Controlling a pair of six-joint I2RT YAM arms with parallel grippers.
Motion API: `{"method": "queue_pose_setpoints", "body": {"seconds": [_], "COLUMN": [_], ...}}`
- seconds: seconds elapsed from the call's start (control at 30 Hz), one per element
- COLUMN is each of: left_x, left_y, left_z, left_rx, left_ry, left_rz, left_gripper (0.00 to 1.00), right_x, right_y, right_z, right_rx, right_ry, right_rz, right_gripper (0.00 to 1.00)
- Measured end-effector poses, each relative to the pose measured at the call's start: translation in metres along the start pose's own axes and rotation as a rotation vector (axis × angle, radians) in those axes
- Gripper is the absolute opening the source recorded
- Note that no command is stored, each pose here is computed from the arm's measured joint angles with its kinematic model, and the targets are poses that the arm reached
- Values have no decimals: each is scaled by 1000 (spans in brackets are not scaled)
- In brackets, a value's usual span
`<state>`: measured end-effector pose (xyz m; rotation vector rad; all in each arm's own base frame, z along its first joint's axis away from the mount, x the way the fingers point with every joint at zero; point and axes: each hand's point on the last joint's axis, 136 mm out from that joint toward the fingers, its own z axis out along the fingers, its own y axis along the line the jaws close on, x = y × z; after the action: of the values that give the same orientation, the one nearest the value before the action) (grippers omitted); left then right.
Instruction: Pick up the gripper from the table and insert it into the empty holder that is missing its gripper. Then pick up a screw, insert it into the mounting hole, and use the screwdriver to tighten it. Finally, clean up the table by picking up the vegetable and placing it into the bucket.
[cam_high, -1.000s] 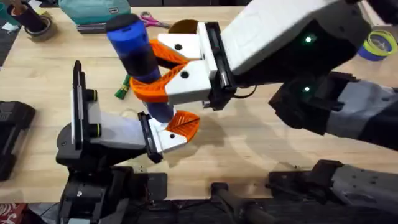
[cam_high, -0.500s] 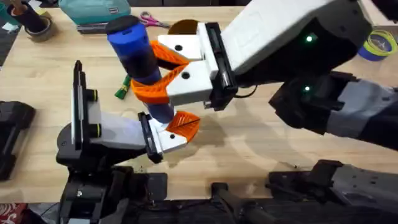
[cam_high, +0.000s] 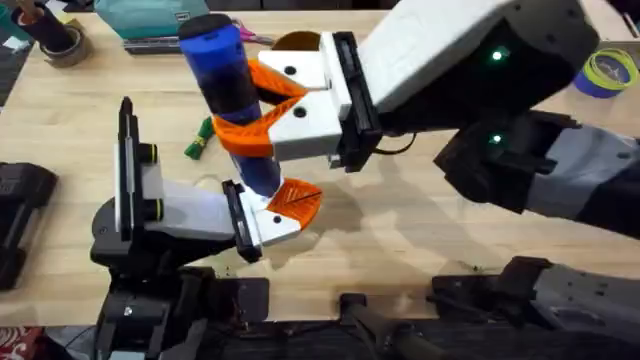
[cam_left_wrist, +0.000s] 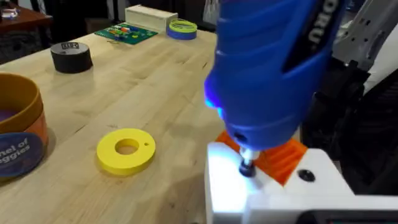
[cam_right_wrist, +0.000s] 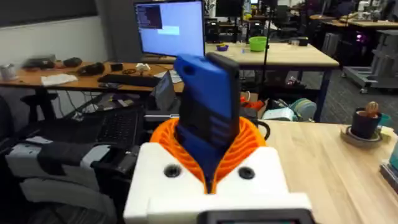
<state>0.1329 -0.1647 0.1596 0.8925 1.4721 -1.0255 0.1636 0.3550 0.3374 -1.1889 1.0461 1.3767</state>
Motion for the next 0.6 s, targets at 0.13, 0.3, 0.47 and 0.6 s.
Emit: {"method": "queue_pose_setpoints", "body": {"seconds": [0.13,0.3,0.47,0.6], "left_x": [0,0,0,0], "left_y": [0,0,0,0], "left_z": [0,0,0,0], "left_rx": [0,0,0,0], "left_ry": [0,0,0,0], "left_rz": [0,0,0,0], "left_gripper": [17,17,17,17], "right_x": [0,0,0,0], "right_y": [-2,-3,-2,-2], "right_z": [0,0,0,0], "right_rx": [10,14,14,14], "right_ry": [-1,-1,0,0], "right_rz": [3,6,7,7], "right_gripper": [25,25,25,25]}}
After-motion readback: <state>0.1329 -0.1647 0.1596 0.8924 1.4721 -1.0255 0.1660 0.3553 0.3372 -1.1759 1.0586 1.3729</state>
